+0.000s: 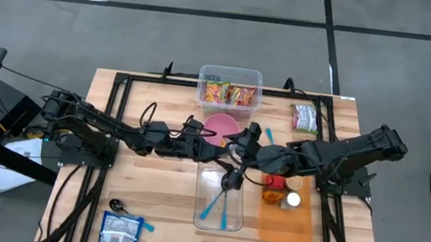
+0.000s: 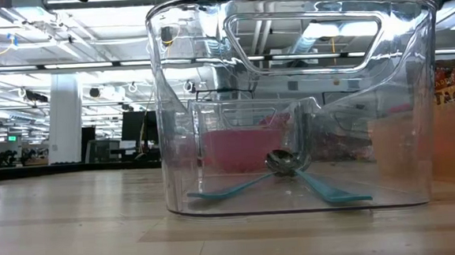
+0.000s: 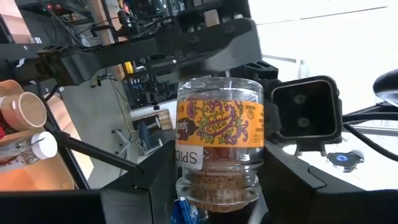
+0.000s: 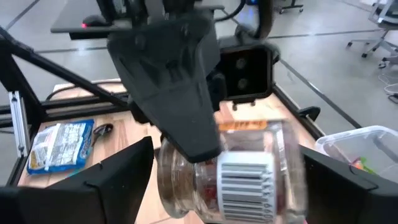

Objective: Pick & Place Food Item
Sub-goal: Put the brown seasoning bottle into the orange bin

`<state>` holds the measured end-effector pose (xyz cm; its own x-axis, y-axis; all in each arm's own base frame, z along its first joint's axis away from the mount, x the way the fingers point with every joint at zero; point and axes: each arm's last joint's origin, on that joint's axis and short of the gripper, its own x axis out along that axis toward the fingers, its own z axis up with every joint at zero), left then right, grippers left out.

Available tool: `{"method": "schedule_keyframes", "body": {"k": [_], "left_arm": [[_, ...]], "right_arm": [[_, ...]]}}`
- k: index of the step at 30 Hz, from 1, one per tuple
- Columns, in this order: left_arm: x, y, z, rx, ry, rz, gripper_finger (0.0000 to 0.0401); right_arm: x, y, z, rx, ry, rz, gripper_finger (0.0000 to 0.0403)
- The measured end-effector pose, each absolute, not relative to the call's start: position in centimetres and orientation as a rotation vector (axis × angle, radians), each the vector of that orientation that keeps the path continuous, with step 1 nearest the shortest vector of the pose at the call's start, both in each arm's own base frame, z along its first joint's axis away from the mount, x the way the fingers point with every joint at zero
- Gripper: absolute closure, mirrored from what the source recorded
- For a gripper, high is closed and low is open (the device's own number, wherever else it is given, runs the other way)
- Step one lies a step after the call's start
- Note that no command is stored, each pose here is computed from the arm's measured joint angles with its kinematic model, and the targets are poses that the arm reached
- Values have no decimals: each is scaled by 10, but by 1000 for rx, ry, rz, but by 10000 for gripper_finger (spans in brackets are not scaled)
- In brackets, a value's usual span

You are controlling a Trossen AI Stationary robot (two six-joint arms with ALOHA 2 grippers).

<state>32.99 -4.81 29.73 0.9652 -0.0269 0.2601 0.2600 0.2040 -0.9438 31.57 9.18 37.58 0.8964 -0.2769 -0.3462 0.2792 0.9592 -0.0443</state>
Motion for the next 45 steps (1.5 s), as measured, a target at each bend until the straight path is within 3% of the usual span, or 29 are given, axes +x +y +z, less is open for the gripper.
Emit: {"method": "schedule_keyframes", "body": {"k": [13,24,34,39,45], "left_arm": [[330,-46,297,-1353,-206,-197,221],[330,-46,297,-1366,-205,-196,221],[330,-46,297,-1344,-197,-192,60],[330,-47,296,-1336,-177,-216,32],[330,-50,297,-1272,-115,-305,26]], "right_arm": [[312,88,382,-14,338,-310,74],[311,88,380,-25,355,-321,158],[304,86,386,16,335,-335,175],[294,82,389,38,351,-370,176],[262,71,392,123,444,-444,176]]}}
